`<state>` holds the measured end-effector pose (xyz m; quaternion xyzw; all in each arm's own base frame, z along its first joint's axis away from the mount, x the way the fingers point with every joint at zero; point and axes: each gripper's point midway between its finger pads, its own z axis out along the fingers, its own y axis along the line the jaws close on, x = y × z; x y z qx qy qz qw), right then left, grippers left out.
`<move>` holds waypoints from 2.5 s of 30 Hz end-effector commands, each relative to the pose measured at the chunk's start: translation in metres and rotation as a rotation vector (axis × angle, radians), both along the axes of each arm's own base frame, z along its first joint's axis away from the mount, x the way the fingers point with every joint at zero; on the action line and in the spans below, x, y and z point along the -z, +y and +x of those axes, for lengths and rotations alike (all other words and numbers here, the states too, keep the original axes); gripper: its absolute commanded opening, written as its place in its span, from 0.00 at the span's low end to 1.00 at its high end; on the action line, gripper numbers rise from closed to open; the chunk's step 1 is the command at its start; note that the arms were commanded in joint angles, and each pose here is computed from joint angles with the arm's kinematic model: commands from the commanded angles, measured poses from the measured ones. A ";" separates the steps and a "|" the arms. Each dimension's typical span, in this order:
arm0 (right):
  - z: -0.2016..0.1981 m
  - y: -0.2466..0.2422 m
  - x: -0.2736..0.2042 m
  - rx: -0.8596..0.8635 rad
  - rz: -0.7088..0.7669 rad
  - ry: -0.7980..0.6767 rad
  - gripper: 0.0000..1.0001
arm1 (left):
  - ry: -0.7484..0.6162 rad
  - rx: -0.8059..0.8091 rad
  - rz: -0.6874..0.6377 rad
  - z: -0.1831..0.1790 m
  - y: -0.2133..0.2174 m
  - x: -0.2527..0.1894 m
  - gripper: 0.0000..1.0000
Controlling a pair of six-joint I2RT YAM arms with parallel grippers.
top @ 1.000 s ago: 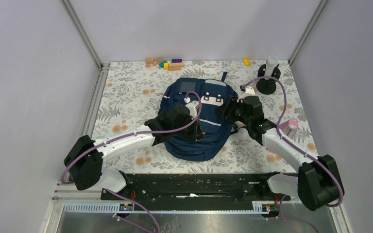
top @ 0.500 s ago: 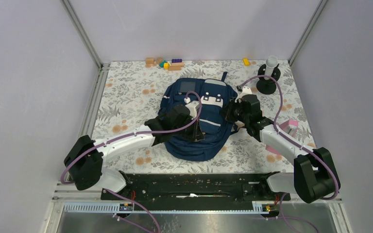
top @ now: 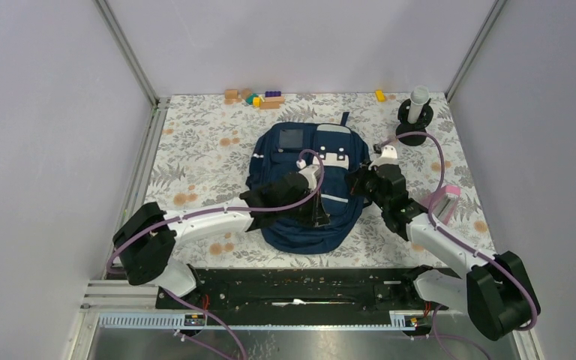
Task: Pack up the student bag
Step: Zip the student bag at the center of the board.
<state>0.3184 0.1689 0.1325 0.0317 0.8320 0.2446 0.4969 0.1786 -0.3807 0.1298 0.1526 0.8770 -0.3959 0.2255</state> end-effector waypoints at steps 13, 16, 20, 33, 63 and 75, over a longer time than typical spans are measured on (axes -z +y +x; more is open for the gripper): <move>-0.012 0.000 -0.026 0.056 0.038 -0.142 0.00 | -0.023 -0.017 -0.338 0.001 -0.093 -0.063 0.00; -0.021 -0.005 -0.021 0.043 -0.004 -0.111 0.14 | -0.063 0.005 -0.313 0.002 -0.089 -0.062 0.02; -0.042 -0.019 -0.014 0.029 -0.075 -0.059 0.52 | -0.153 0.088 -0.197 -0.006 -0.065 -0.058 0.50; -0.128 -0.019 0.003 -0.250 -0.117 0.083 0.61 | -0.189 -0.080 0.050 0.020 0.085 -0.052 0.99; -0.108 -0.017 0.029 -0.151 -0.278 0.039 0.00 | 0.018 -0.174 0.059 0.090 0.117 0.018 0.20; -0.105 -0.059 0.043 0.111 -0.307 0.091 0.00 | 0.024 -0.248 0.168 0.113 0.147 0.039 0.00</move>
